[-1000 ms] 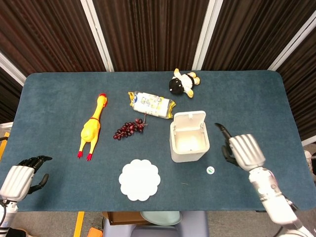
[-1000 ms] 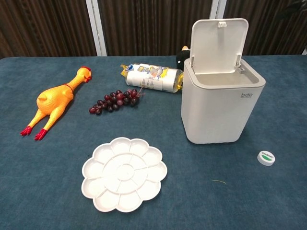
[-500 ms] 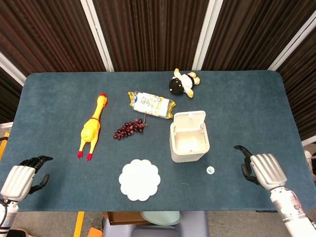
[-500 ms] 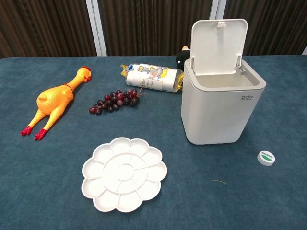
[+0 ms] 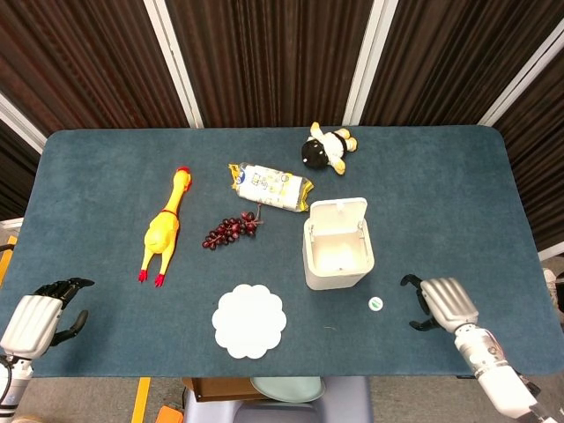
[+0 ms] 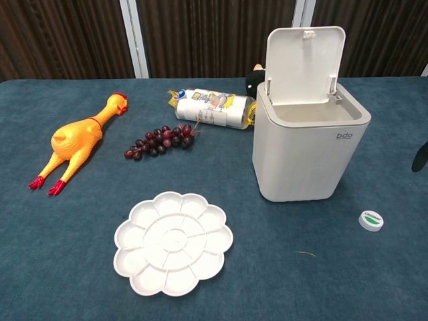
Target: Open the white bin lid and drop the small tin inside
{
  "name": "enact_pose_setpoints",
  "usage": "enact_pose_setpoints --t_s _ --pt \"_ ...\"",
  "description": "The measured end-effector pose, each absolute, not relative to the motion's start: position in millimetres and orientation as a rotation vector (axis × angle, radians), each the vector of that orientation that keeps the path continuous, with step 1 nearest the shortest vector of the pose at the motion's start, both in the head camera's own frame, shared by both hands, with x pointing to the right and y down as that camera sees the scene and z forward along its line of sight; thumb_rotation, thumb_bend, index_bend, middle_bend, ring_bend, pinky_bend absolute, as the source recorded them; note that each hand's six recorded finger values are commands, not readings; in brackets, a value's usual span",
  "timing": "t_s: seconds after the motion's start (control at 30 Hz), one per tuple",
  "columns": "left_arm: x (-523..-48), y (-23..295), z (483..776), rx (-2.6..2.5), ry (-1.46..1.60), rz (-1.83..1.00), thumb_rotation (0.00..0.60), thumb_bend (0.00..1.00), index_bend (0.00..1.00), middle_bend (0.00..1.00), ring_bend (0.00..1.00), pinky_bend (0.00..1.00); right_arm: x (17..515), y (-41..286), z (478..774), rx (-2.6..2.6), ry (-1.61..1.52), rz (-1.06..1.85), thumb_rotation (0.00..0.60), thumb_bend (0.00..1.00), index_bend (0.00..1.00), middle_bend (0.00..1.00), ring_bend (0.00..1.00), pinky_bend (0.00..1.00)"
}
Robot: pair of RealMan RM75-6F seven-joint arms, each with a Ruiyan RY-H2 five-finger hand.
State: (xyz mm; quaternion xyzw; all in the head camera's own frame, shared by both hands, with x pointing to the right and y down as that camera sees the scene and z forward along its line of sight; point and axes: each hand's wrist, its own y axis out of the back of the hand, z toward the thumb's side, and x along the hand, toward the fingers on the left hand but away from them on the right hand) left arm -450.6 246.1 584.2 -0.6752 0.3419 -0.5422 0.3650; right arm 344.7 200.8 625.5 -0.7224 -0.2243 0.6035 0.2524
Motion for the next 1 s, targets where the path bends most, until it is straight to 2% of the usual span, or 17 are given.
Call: enact_pose_setpoints --t_s 0.2,0.63,1.0 --pt "-451 246 584 -1.737 0.881 -1.396 0.6 0.44 0.28 0.31 0.33 0.43 339 199 648 -1.972 -0.569 1.656 0.6 0.18 0.55 0.87 0.94 0.87" --pt "-452 245 583 -1.737 0.892 -1.39 0.6 0.44 0.28 0.31 0.33 0.43 319 198 681 -2.018 -0.492 1.626 0.6 0.35 0.55 0.87 0.94 0.88" --pt "-453 244 582 -1.738 0.897 -1.391 0.6 0.44 0.28 0.31 0.33 0.43 310 200 693 -2.068 -0.477 1.609 0.6 0.36 0.52 0.87 0.94 0.88"
